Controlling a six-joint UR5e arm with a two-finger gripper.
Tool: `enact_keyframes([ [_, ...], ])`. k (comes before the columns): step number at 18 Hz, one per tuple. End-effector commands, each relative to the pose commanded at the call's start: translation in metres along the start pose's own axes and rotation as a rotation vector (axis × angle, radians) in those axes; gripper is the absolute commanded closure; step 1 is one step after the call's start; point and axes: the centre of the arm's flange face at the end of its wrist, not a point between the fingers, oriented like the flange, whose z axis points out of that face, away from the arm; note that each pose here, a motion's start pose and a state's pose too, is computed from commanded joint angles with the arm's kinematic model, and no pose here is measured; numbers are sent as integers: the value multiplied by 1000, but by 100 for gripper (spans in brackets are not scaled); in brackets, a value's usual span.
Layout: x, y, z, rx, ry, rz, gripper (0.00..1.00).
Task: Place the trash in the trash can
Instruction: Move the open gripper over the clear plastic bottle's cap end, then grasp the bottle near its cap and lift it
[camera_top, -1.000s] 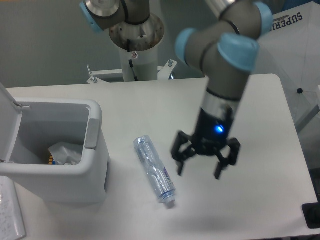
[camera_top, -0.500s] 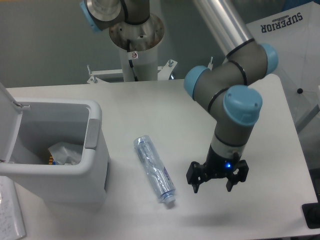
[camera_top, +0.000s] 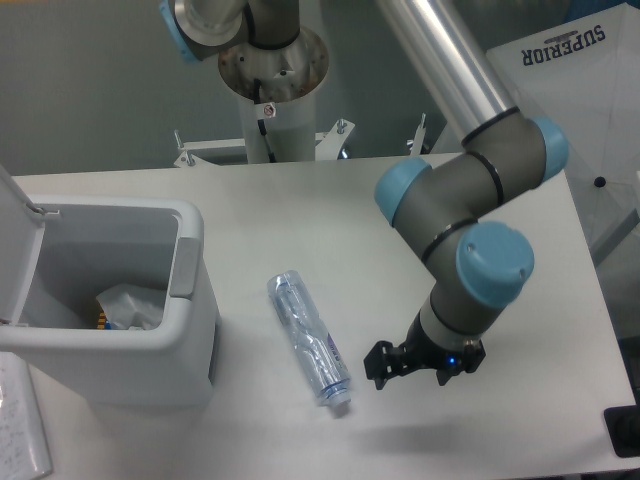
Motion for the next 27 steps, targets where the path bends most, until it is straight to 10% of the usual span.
enact_keyframes([
  [12, 50, -15, 66, -77, 17, -28, 3],
  [17, 60, -15, 81, -99, 18, -18, 31],
  [22, 65, -13, 88, -114, 20, -12, 79],
  [27, 66, -12, 84, -111, 19, -12, 83],
])
